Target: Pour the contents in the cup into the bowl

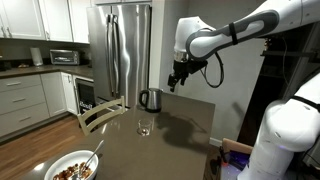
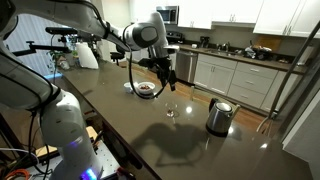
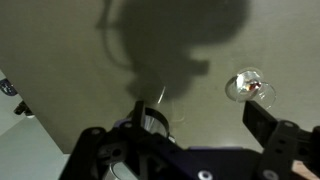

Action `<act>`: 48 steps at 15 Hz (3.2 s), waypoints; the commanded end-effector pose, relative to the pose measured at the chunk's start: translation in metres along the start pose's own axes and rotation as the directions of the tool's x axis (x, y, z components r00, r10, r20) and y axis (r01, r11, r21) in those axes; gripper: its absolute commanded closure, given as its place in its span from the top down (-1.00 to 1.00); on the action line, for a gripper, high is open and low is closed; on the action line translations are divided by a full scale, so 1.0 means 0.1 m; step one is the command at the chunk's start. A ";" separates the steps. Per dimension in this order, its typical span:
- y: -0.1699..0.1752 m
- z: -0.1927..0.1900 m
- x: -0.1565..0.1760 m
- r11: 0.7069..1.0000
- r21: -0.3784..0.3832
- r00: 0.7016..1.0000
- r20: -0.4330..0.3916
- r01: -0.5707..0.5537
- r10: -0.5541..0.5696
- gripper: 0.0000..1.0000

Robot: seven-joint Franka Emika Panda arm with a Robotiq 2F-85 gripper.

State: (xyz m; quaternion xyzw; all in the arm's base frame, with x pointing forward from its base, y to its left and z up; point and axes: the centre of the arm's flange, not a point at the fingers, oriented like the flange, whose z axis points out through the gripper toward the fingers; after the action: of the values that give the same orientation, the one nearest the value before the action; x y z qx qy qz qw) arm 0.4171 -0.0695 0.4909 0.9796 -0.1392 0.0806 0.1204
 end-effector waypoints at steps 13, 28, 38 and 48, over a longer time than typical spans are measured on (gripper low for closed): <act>-0.53 1.24 0.50 0.773 0.446 0.891 0.176 -0.451 0.419 1.00; -1.32 1.66 0.70 0.944 0.236 0.971 0.127 -0.230 0.204 1.00; -0.72 1.93 0.89 0.901 0.286 0.942 0.175 -0.325 0.285 1.00; -0.65 2.23 0.89 0.892 0.301 0.936 0.211 -0.337 0.282 0.66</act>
State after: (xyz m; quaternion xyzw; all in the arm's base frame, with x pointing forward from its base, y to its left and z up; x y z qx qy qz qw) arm 0.5386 -0.0875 0.2894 0.9518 -0.2977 0.0408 -0.0622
